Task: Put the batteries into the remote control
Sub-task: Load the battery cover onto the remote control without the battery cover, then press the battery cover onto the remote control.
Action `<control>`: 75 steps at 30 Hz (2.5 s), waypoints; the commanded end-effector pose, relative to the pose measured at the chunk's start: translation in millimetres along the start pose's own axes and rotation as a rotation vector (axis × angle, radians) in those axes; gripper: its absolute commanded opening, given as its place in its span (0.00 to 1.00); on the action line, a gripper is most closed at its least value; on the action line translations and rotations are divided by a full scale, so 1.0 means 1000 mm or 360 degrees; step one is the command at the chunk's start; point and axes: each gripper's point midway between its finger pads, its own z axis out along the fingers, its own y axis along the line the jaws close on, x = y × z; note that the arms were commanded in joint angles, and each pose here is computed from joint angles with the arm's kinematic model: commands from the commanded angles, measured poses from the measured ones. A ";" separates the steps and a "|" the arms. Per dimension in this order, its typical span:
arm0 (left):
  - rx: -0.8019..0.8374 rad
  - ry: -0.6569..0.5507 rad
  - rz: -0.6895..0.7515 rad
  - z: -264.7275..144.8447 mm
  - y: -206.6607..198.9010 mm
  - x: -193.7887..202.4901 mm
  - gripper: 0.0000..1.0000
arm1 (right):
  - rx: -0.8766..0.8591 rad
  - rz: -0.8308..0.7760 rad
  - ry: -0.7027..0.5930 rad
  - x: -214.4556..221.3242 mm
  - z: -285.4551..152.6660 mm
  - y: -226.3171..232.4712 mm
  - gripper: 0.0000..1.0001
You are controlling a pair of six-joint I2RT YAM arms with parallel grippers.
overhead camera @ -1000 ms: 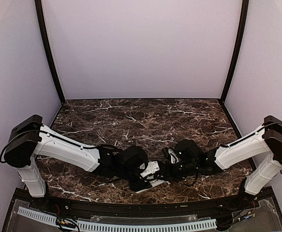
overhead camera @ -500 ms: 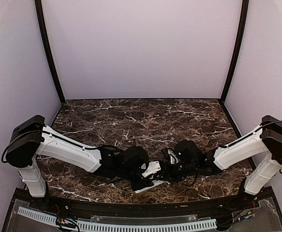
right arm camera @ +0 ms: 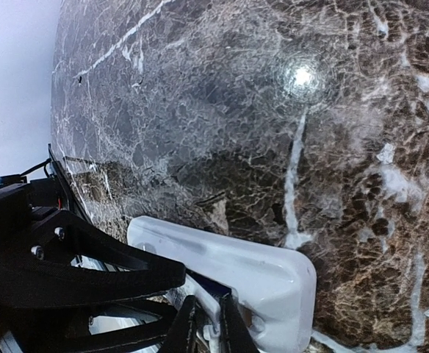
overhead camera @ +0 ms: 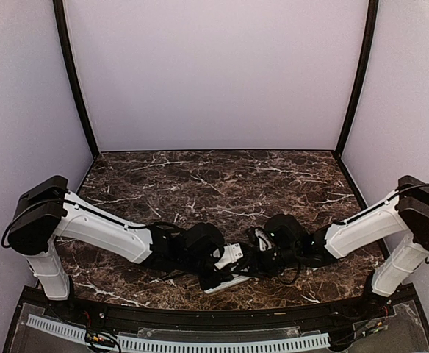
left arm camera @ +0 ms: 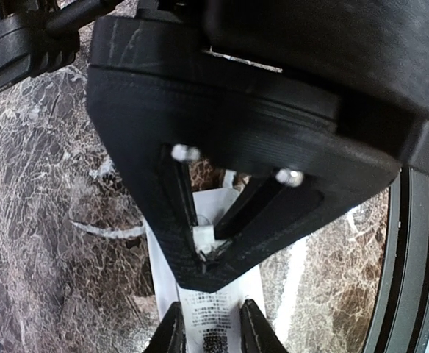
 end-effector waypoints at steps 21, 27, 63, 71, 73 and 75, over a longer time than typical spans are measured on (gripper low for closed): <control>0.0086 0.0359 -0.0076 -0.004 -0.015 0.072 0.18 | 0.0191 -0.0150 0.0047 -0.004 -0.014 -0.002 0.22; 0.0077 0.0370 -0.0082 -0.004 -0.014 0.076 0.18 | 0.0249 -0.0185 0.0038 -0.008 -0.020 -0.001 0.29; -0.0032 0.0141 0.0014 -0.043 0.000 0.029 0.52 | 0.0275 -0.0339 0.0125 -0.016 -0.034 0.009 0.15; -0.0053 0.0205 0.0022 -0.043 0.006 0.047 0.65 | 0.0309 -0.0328 0.0162 -0.018 -0.023 0.004 0.10; -0.0057 0.0215 0.0023 -0.041 0.006 0.049 0.65 | 0.0325 -0.0326 0.0177 -0.017 -0.021 0.001 0.09; -0.0039 0.0220 0.0015 -0.038 0.005 0.050 0.65 | 0.0339 -0.0327 0.0188 -0.017 -0.019 -0.001 0.09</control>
